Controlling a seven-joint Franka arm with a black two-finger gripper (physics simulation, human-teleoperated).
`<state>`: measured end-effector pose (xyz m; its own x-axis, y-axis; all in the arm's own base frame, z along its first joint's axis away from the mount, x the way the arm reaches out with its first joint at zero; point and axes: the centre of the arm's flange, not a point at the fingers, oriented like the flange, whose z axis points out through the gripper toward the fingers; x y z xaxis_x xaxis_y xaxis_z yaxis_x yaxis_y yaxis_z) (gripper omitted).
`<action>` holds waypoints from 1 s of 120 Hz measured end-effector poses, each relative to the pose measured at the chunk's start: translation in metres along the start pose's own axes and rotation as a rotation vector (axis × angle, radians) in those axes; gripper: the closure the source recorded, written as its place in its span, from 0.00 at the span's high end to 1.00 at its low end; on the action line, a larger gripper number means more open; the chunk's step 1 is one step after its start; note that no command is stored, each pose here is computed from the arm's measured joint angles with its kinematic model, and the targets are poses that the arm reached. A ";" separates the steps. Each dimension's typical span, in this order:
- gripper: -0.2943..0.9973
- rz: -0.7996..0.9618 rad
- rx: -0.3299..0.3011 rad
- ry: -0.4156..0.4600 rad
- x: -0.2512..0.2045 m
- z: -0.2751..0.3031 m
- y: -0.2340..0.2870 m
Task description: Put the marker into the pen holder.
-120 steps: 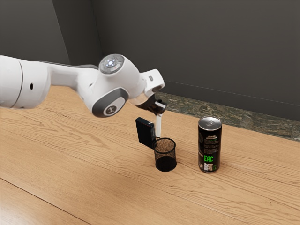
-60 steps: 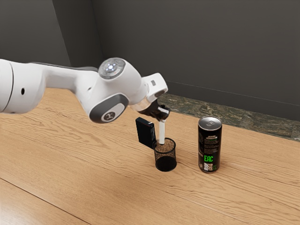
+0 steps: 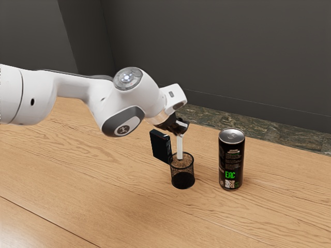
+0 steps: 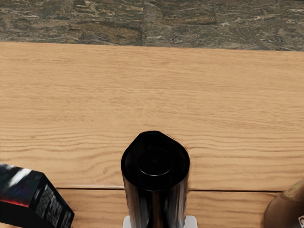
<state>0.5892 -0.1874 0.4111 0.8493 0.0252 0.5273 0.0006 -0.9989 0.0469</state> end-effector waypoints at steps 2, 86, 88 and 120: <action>0.16 0.000 0.000 0.000 0.001 0.000 0.000; 0.74 -0.309 0.177 -0.087 0.135 -0.156 -0.152; 0.74 -0.318 0.183 -0.105 0.136 -0.164 -0.160; 0.76 -0.328 0.208 -0.385 0.113 -0.202 -0.218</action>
<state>0.5784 0.0414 0.6322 0.9188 0.3596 0.1629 0.3692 -0.9288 -0.0322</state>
